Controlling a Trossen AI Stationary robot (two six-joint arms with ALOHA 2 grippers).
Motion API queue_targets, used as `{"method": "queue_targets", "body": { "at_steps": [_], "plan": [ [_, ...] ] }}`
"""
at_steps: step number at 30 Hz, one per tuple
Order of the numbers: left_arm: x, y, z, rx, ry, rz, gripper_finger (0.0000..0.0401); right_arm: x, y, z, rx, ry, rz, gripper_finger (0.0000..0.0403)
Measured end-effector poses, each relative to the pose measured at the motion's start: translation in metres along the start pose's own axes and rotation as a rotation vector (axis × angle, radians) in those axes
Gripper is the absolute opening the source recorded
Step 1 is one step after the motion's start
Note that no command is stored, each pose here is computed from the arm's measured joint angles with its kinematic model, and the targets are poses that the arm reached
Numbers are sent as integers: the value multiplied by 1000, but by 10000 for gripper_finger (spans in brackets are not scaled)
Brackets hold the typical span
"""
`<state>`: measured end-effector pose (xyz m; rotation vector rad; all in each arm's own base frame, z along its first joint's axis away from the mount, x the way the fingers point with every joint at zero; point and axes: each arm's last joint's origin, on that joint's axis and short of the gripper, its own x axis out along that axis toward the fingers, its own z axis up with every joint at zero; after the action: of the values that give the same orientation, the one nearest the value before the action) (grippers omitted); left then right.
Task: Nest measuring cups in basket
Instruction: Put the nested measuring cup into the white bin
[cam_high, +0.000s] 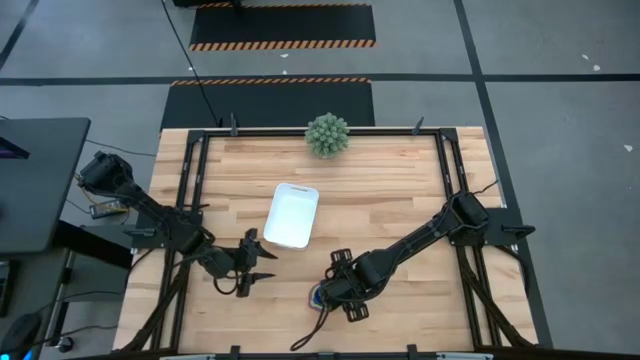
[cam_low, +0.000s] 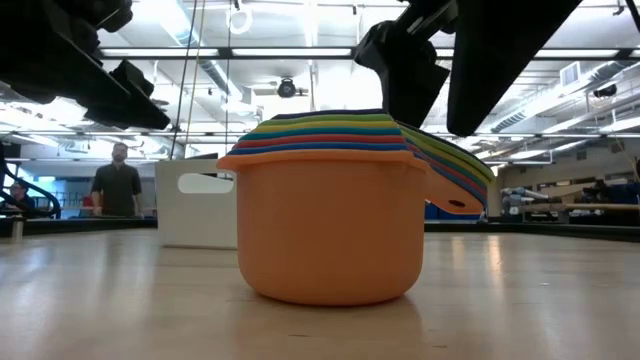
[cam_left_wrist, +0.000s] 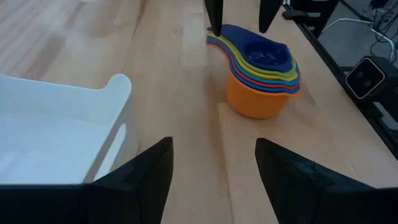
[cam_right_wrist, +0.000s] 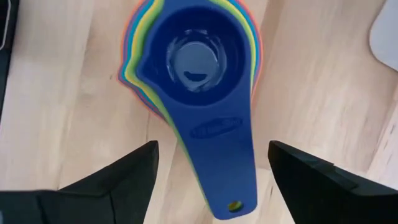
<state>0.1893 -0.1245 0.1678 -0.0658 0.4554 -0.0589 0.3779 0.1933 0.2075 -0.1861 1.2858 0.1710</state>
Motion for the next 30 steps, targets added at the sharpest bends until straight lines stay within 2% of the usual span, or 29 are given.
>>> {"method": "queue_targets", "body": {
  "at_steps": [13,21,30],
  "plan": [
    [0,-1,-1,-18,19,-50,233,10,0,1,-41,-31,7,311],
    [0,-2,-1,-20,22,-57,233,29,-8,-8,-49,-10,2,309],
    [0,-2,-1,-19,24,-61,233,41,-14,-14,-44,-10,21,268]
  ]
}}
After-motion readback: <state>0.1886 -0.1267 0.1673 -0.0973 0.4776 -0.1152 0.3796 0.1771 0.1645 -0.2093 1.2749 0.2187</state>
